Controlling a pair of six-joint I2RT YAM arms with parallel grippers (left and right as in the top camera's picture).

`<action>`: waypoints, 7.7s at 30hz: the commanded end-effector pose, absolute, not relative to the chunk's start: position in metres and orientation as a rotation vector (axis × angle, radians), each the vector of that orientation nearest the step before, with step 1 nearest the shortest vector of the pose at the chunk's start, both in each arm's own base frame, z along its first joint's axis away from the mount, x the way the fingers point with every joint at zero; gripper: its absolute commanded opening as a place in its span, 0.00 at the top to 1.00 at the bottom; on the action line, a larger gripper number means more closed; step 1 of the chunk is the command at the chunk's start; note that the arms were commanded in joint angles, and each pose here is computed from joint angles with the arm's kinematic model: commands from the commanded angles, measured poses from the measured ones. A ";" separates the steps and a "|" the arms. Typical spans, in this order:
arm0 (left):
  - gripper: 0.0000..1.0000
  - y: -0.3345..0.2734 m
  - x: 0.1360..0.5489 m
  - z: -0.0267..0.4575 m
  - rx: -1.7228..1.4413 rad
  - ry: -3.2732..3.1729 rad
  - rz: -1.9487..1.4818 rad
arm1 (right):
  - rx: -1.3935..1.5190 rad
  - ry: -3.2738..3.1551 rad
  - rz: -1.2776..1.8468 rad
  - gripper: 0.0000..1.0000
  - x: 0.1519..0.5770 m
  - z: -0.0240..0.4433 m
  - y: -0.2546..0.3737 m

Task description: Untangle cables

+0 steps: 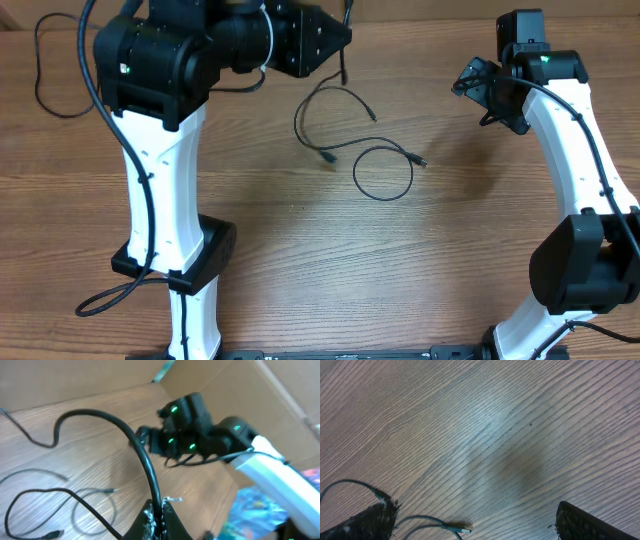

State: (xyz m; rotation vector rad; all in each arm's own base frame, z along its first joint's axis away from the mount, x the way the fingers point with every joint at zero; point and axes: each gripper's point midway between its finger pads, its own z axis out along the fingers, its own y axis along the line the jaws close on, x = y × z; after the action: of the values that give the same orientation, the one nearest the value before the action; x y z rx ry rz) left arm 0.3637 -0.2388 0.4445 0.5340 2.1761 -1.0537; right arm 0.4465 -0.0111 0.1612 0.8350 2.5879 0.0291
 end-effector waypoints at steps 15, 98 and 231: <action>0.96 -0.186 0.417 0.432 -0.134 2.269 -0.851 | -0.481 2.329 1.447 0.03 0.398 0.253 0.194; 0.68 -0.193 0.426 0.391 -0.609 2.474 -1.222 | -0.468 2.048 0.935 0.96 0.395 0.362 0.270; 0.96 0.038 0.444 0.263 -0.178 2.717 -0.575 | -0.244 2.436 0.543 0.00 0.386 0.283 0.201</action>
State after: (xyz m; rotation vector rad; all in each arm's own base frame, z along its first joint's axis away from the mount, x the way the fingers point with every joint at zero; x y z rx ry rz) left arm 0.4433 0.0463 0.2686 -0.2593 2.7117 -0.5221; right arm 0.3841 0.2023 0.2811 -0.2501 2.4432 0.5501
